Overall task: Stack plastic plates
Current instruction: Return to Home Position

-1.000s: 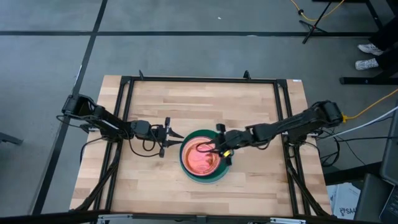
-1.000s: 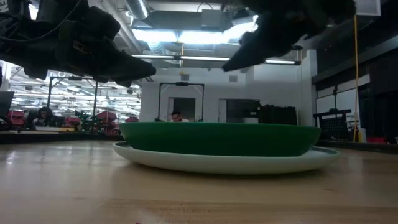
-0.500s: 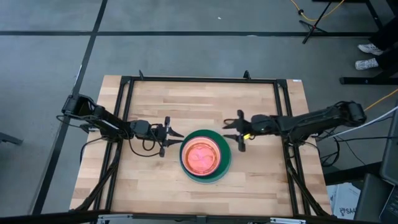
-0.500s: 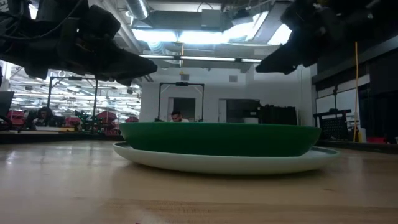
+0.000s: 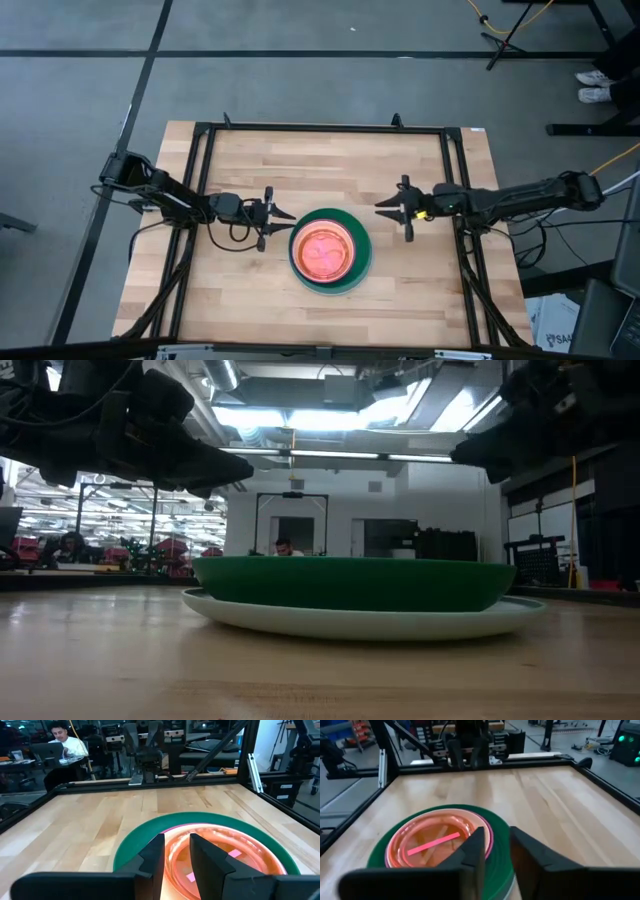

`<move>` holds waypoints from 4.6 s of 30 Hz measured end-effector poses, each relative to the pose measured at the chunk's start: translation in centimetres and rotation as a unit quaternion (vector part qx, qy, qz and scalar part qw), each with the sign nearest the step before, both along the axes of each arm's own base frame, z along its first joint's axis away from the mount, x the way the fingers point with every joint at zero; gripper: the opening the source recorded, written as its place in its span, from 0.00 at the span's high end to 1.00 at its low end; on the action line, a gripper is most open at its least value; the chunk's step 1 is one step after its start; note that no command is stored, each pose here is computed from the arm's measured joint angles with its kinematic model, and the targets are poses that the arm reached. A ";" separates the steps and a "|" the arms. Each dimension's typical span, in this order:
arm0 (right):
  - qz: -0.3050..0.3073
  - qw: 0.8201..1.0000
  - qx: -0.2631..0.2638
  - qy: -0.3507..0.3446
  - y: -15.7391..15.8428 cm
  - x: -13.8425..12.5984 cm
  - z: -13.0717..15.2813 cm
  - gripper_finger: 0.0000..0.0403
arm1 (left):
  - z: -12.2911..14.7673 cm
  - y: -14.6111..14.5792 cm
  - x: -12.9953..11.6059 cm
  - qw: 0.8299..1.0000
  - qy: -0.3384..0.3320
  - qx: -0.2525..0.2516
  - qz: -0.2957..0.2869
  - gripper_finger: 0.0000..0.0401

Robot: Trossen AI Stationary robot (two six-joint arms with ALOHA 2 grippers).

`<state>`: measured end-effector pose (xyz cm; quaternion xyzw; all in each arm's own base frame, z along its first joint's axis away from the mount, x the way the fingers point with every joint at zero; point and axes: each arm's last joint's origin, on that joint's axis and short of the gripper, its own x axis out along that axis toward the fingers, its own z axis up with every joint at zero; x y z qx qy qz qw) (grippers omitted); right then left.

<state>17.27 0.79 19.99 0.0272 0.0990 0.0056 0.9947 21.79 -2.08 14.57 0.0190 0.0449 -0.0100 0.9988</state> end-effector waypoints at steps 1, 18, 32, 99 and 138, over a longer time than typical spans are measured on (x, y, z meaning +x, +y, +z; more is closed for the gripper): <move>-0.001 1.000 0.000 -0.005 0.0 -0.3 -0.1 0.84 | 0.0 0.0 0.0 1.000 0.000 0.000 0.000 0.79; -0.026 0.997 0.032 -0.061 -0.3 -4.1 -2.3 0.98 | 2.0 1.9 -1.3 0.997 0.009 -0.051 -0.057 0.99; -0.030 0.997 0.022 -0.073 -0.4 -4.8 -2.2 0.99 | 4.8 2.8 -5.4 0.997 0.028 -0.060 0.028 1.00; 0.011 0.994 0.041 -0.104 -0.3 -7.5 -3.3 0.99 | 2.5 1.9 -12.2 0.995 -0.050 -0.052 0.072 0.99; 0.011 0.994 0.042 -0.103 -0.3 -7.5 -3.3 0.99 | 2.6 1.9 -12.2 0.995 -0.050 -0.052 0.071 0.99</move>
